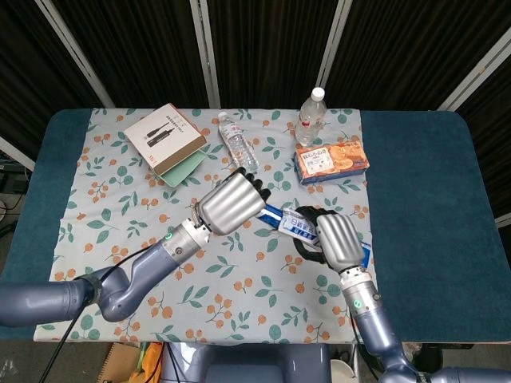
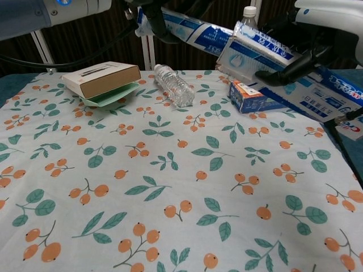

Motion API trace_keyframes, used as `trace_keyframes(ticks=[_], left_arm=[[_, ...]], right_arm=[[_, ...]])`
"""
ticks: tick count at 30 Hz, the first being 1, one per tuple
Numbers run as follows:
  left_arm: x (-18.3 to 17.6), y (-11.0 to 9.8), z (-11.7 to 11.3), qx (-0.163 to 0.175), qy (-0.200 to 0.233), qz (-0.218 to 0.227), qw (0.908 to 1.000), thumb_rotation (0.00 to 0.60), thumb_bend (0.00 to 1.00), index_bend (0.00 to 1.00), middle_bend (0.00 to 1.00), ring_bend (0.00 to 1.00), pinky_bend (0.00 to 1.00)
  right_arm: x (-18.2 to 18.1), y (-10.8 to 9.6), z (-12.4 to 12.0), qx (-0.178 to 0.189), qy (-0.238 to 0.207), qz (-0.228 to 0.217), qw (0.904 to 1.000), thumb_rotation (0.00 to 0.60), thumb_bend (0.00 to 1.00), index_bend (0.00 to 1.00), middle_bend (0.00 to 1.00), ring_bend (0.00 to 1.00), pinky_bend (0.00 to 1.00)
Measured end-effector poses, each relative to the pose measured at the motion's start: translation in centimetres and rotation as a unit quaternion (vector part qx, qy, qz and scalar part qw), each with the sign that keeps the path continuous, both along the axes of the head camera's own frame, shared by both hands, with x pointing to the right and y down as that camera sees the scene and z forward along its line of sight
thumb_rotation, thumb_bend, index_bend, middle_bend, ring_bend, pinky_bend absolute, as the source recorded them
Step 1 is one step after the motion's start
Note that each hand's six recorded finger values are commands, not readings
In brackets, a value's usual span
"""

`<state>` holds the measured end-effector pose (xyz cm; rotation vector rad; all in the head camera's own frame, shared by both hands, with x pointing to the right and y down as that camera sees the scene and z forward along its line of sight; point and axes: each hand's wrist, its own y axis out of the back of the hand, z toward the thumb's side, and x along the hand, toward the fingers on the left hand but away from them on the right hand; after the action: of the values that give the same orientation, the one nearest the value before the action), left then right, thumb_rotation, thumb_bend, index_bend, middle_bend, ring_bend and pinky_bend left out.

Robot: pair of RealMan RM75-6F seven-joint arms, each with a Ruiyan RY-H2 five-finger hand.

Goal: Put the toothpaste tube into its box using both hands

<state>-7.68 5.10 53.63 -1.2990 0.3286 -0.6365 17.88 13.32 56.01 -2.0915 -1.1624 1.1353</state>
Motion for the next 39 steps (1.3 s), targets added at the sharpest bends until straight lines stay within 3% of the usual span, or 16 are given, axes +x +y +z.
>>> trace_keyframes(ticks=[16,27,35,39], left_arm=[[2.1,-0.1,-1.3,0.080,0.000,0.071,0.9942,0.600,0.30,0.50,0.52,0.45,0.52],[3.7,-1.3,-3.3,0.137,0.017,0.084,0.9869,0.600,0.17,0.30,0.31,0.29,0.42],[4.6,-1.2,-4.3,0.154,0.024,0.084,0.9841,0.600,0.15,0.30,0.31,0.28,0.42],[4.8,-1.4,-4.6,0.166,0.021,0.089,0.9819,0.600,0.15,0.29,0.30,0.28,0.42]], right_arm=[[1.3,-0.3,-1.4,-0.012,-0.100,0.072,0.9923,0.600,0.40,0.44,0.52,0.46,0.43],[2.3,0.0,-2.1,-0.025,-0.189,0.130,0.9731,0.600,0.40,0.44,0.52,0.46,0.43],[2.0,0.2,-2.8,-0.023,-0.251,0.146,0.9567,0.600,0.40,0.44,0.52,0.46,0.43],[1.7,0.5,-3.1,-0.024,-0.267,0.141,0.9530,0.600,0.40,0.44,0.52,0.46,0.43]])
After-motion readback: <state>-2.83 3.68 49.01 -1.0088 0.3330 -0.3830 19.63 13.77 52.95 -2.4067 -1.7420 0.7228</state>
